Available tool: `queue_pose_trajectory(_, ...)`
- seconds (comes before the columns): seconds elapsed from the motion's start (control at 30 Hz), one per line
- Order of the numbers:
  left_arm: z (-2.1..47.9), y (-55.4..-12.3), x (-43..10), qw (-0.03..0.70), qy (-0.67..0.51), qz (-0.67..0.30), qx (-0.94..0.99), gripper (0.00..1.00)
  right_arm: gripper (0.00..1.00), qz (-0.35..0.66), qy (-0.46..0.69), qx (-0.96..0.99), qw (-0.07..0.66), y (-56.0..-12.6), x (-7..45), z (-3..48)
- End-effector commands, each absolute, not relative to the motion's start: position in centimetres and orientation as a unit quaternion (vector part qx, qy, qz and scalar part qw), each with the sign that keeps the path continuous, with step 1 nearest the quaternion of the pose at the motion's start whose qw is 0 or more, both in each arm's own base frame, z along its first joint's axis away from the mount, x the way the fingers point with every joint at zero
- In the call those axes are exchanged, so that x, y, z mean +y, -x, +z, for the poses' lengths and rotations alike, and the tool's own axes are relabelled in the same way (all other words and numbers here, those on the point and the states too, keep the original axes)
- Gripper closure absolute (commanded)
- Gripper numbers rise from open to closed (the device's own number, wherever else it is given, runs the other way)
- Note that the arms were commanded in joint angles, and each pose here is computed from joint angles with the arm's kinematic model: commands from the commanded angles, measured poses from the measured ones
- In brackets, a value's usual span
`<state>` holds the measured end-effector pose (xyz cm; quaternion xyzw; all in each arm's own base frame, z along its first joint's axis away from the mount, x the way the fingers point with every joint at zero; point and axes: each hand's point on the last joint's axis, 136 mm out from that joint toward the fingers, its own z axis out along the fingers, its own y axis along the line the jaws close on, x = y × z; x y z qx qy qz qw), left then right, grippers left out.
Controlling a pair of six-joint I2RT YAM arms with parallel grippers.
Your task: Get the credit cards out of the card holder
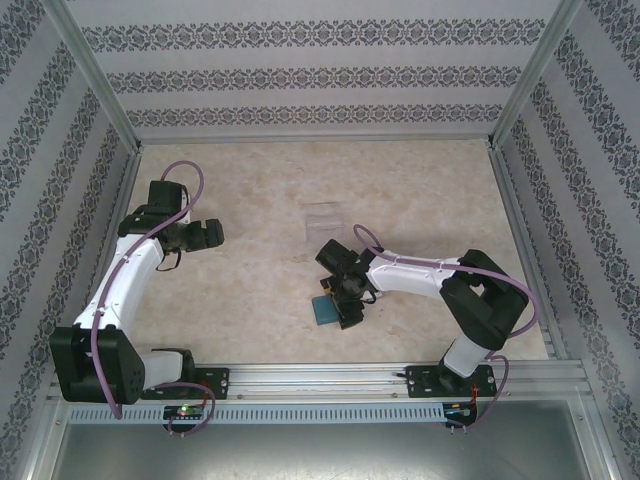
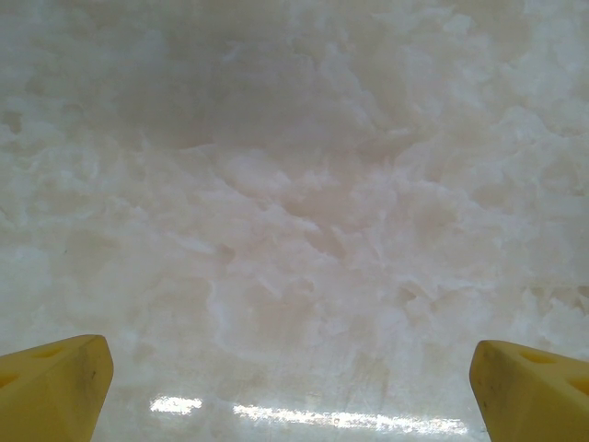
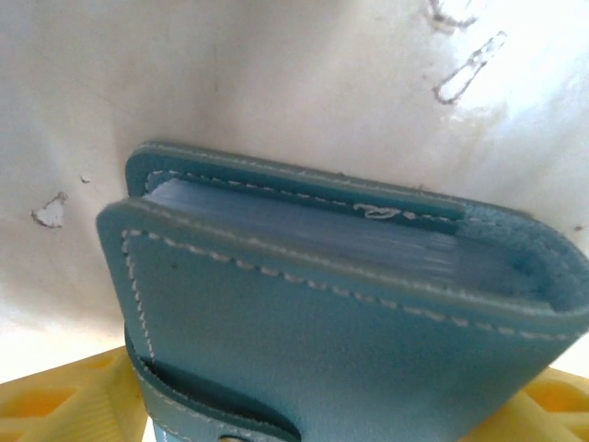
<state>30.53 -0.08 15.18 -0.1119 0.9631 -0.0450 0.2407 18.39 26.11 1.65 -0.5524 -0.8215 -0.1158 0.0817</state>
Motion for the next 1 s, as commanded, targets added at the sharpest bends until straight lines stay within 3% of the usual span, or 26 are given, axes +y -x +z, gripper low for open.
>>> queue_pose_trajectory(0.0,15.1,-30.6,0.2,0.244,0.12,-0.045,0.961,0.0,0.24,-0.093,0.535,-0.838,0.046,-18.4,24.5,1.1)
queue_pose_trajectory(0.3,14.7,-30.7,0.7,0.236,0.121,-0.031,0.964,0.0,0.28,-0.069,0.39,-0.918,-0.005,-20.3,22.5,2.3)
queue_pose_trajectory(0.47,14.3,-30.5,1.2,0.229,0.124,-0.013,0.965,0.0,0.29,-0.093,0.248,-0.963,-0.044,-22.4,22.7,3.4)
queue_pose_trajectory(0.7,14.0,-30.4,2.0,0.221,0.125,0.01,0.967,0.0,0.29,-0.113,0.064,-0.991,-0.034,-24.7,23.7,5.6)
queue_pose_trajectory(0.97,13.3,-30.2,2.4,0.206,0.126,0.023,0.97,0.0,0.31,-0.089,-0.038,-0.995,-0.017,-26.1,25.0,7.2)
